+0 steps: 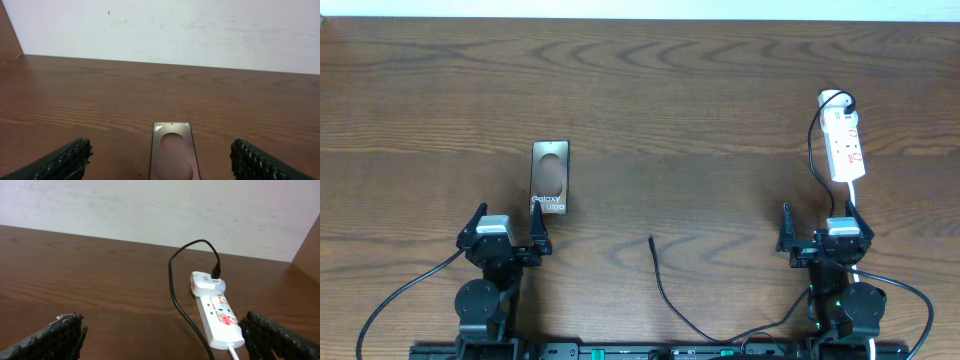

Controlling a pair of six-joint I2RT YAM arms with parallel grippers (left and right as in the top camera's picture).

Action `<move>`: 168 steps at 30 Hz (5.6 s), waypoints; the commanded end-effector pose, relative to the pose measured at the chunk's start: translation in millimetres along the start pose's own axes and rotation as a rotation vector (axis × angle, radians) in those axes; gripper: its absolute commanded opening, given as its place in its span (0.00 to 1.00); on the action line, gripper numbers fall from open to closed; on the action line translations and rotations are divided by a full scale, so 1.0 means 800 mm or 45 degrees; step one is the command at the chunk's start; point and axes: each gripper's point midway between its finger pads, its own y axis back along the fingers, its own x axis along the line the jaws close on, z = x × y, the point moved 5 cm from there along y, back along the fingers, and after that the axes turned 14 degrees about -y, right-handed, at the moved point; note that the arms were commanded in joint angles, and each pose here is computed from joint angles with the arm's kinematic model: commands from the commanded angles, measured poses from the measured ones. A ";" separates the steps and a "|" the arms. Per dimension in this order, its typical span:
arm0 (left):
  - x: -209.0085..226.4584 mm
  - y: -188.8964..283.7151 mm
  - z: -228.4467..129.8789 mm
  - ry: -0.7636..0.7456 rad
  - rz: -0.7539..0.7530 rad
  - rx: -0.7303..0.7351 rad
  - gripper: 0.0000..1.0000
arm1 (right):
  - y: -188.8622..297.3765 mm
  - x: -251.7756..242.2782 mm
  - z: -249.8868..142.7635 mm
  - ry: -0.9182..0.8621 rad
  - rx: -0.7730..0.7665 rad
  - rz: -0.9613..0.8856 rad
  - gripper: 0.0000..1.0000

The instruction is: Plug charger to phone and switch on socket

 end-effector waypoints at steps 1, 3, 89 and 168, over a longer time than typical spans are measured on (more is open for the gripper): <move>0.002 -0.001 -0.020 -0.010 0.026 0.079 0.91 | 0.000 0.001 -0.002 0.010 0.008 -0.001 0.99; 0.002 -0.001 -0.020 -0.010 0.026 0.079 0.91 | 0.000 0.001 -0.002 0.010 0.008 -0.001 0.99; 0.002 -0.001 -0.020 -0.010 0.027 0.078 0.91 | 0.000 0.001 -0.002 0.009 0.008 0.000 0.99; -0.025 -0.226 0.063 0.170 -0.436 1.265 0.91 | 0.000 0.001 -0.002 0.009 0.008 -0.001 0.99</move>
